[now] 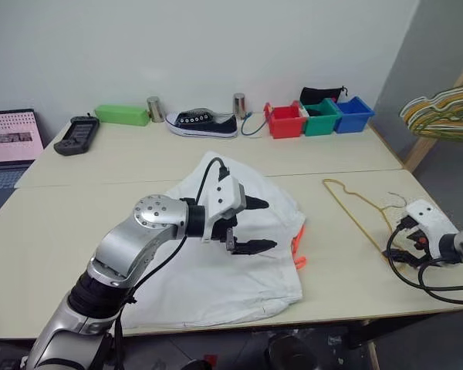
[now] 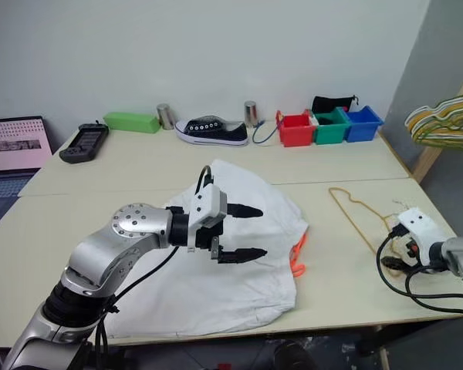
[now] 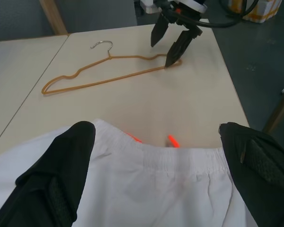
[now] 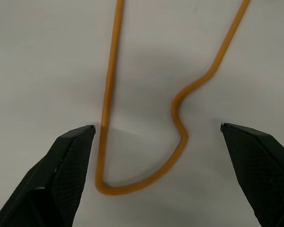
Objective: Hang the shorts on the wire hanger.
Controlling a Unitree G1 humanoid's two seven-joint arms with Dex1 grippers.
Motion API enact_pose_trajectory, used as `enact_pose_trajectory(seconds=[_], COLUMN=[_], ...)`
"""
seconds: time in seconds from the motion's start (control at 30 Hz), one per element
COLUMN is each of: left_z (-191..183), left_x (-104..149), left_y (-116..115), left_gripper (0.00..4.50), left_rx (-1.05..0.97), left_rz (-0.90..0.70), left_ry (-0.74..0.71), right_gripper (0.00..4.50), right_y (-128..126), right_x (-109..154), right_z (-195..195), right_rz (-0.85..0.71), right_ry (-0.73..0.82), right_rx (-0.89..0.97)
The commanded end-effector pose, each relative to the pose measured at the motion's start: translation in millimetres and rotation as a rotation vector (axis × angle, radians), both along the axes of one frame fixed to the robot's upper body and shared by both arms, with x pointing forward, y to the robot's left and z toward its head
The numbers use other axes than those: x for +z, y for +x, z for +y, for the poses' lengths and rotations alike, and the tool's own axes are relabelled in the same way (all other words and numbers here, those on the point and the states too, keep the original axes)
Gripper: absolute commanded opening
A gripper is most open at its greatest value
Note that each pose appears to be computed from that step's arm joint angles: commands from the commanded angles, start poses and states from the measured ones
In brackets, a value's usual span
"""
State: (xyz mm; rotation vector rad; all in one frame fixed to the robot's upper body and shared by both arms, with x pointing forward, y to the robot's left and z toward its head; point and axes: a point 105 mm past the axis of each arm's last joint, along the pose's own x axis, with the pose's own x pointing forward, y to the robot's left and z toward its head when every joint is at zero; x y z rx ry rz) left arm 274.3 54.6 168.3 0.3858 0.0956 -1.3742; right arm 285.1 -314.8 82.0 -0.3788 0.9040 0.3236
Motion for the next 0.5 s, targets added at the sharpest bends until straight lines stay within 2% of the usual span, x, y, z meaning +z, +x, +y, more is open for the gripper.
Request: enact_pose_trajectory(seconds=[0.03, 0.27, 0.4, 0.5], left_z=[-5, -10, -2, 4], left_x=[4, 5, 3, 3], left_y=[-2, 2, -3, -6], left_gripper=[4.44, 4.44, 4.44, 4.44], left_rx=[-0.015, -0.014, -0.02, -0.026], left_rz=[-0.036, -0.051, -0.035, -0.025], left_ry=[-0.012, -0.017, 0.001, 0.012], right_gripper=[4.5, 4.5, 4.5, 4.5], right_y=[13, 27, 27, 27], right_x=[-3, -16, -2, 7], right_z=[-12, -22, -16, -13], right_rz=[-0.009, 0.031, 0.042, 0.045], right_ry=[-0.009, 0.088, 0.205, 0.236], right_rx=[-0.032, -0.105, -0.078, -0.029])
